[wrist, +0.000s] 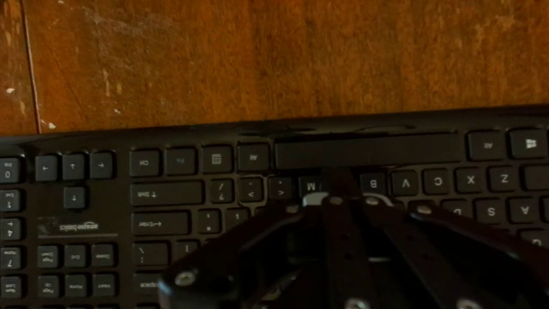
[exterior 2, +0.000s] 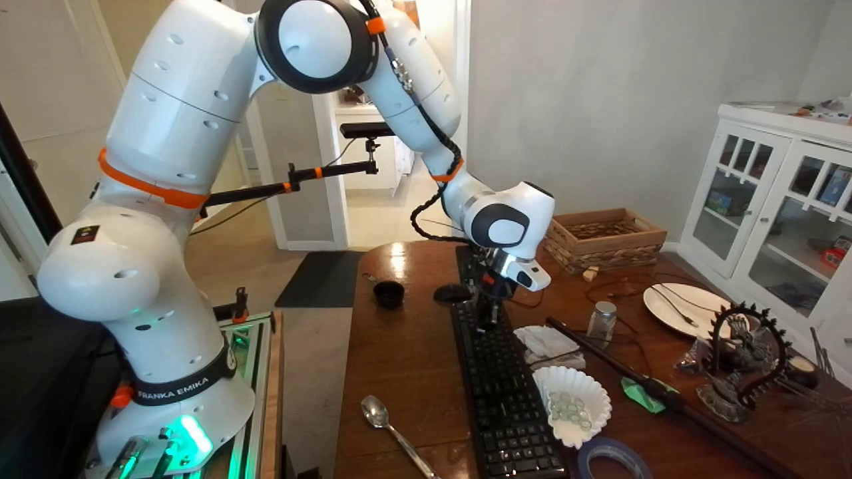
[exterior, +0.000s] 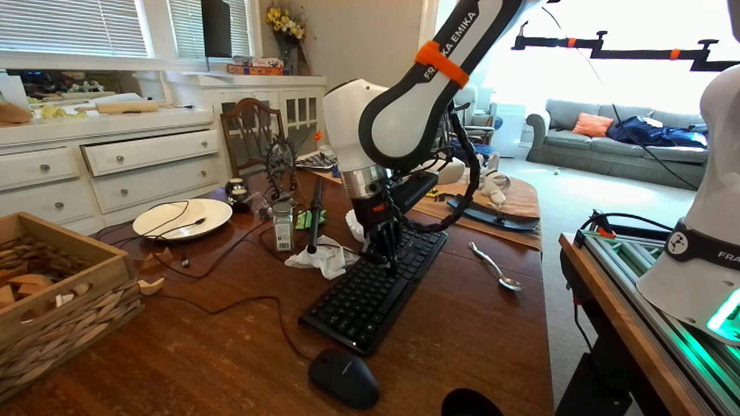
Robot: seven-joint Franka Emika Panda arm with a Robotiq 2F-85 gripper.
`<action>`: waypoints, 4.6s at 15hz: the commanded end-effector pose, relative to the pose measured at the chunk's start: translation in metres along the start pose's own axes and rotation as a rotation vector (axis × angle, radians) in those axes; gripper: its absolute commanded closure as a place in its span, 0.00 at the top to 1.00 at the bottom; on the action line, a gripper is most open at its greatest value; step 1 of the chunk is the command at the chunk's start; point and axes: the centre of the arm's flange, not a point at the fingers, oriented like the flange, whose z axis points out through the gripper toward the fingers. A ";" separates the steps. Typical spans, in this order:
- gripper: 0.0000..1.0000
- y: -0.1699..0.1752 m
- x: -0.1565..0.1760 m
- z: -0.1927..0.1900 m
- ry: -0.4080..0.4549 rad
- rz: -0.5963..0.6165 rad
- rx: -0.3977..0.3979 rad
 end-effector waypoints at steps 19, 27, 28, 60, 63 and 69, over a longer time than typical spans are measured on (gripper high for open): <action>0.00 0.021 0.014 0.012 0.048 0.024 0.037; 0.00 0.021 0.018 0.021 0.040 0.005 0.035; 0.00 0.020 0.019 0.021 0.045 0.000 0.035; 0.00 0.003 -0.005 -0.006 0.046 0.013 0.031; 0.00 -0.005 -0.012 -0.010 0.026 0.018 0.027; 0.00 -0.017 -0.019 -0.003 -0.029 -0.010 0.012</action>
